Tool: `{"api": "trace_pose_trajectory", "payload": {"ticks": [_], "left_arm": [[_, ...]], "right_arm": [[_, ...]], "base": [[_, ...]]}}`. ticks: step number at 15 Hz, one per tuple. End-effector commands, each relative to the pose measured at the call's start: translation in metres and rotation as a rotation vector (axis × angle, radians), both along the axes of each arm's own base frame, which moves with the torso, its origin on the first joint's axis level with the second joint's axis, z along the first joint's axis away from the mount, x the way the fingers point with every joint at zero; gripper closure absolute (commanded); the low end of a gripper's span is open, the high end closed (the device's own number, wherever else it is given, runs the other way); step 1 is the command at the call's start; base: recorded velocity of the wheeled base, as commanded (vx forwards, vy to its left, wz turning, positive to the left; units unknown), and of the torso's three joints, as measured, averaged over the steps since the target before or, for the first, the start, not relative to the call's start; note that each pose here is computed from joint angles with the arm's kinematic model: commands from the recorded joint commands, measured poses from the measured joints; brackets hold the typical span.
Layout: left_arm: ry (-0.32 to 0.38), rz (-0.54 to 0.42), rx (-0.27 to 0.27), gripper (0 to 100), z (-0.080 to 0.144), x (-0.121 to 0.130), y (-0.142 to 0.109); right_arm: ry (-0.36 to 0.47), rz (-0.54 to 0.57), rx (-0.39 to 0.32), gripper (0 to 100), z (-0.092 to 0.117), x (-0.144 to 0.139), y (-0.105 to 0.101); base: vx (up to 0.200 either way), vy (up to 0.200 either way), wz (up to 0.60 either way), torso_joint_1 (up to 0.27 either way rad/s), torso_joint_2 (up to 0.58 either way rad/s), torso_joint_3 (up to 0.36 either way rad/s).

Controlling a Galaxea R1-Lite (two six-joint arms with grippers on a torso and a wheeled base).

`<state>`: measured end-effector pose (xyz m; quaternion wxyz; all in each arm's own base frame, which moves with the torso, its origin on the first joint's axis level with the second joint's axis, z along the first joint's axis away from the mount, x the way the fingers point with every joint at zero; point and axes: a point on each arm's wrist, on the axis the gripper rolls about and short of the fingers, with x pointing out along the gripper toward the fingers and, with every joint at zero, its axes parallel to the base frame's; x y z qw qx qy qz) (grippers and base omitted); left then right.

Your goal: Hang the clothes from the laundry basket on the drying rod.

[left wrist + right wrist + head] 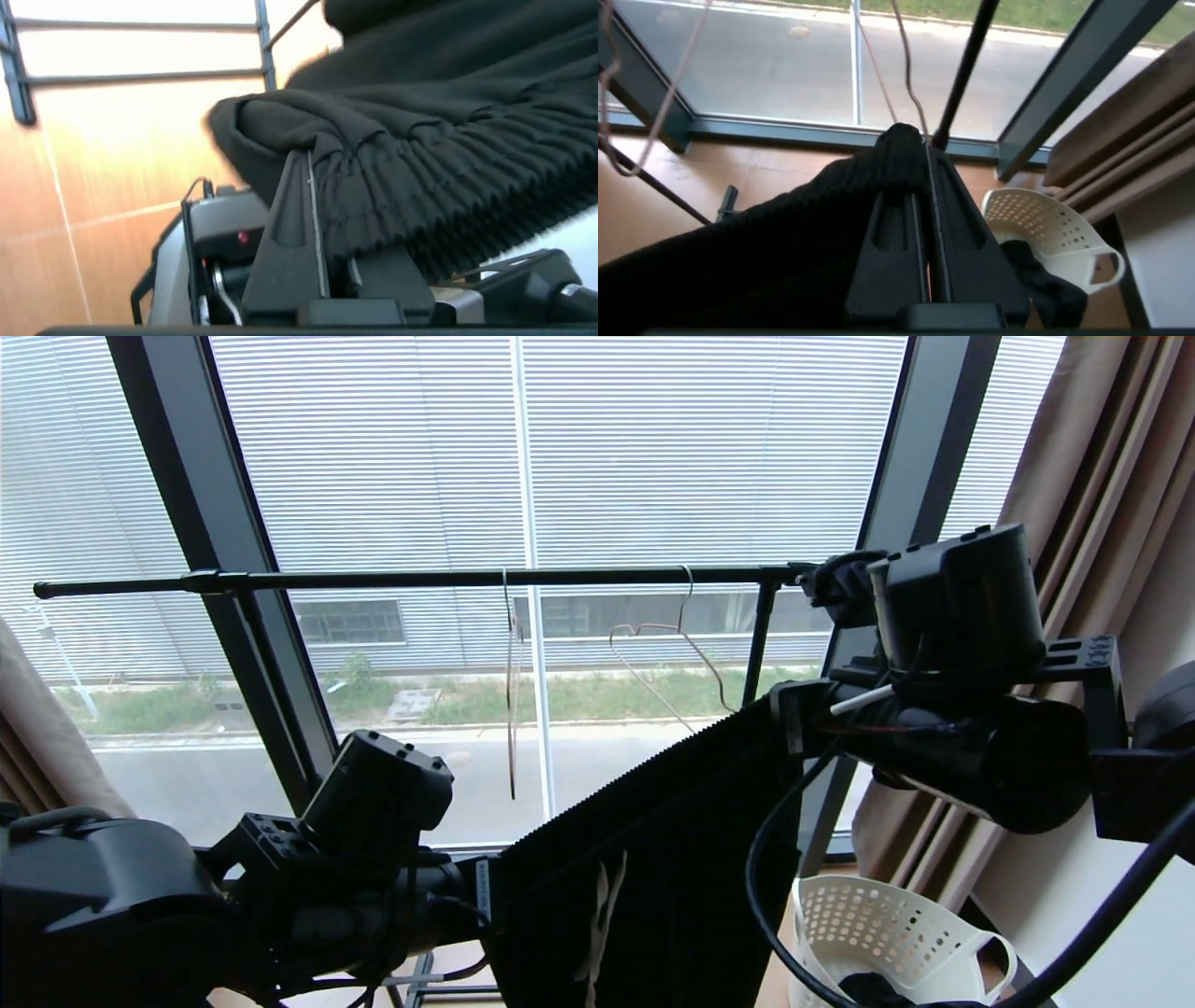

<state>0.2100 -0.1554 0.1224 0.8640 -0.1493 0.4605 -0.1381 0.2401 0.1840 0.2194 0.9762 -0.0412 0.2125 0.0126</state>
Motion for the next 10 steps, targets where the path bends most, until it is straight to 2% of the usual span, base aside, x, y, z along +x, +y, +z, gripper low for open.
{"api": "trace_pose_trajectory", "payload": {"ticks": [1, 2, 4, 5, 10], "left_arm": [[-0.052, -0.006, -0.015, 100, 0.013, -0.005, 0.006], [-0.068, -0.031, 0.005, 100, 0.014, -0.005, 0.005], [-0.092, -0.074, 0.044, 100, 0.014, -0.003, 0.007], [-0.108, -0.100, 0.065, 100, 0.015, -0.002, 0.006], [-0.134, -0.121, 0.070, 100, 0.023, 0.002, 0.003]], "right_arm": [[0.041, -0.012, -0.042, 100, -0.014, -0.012, -0.013], [0.074, -0.013, -0.065, 100, -0.027, -0.015, -0.016], [0.100, -0.017, -0.068, 100, -0.039, -0.021, -0.021], [0.091, -0.015, -0.048, 100, -0.039, -0.024, -0.023], [0.078, -0.006, -0.036, 100, -0.034, -0.028, -0.026]], "base": [[0.000, 0.000, 0.00, 0.000, 0.00, 0.000], [0.000, 0.000, 0.00, 0.000, 0.00, 0.000], [0.000, 0.000, 0.00, 0.000, 0.00, 0.000], [0.000, 0.000, 0.00, 0.000, 0.00, 0.000], [0.000, 0.000, 0.00, 0.000, 0.00, 0.000]]}}
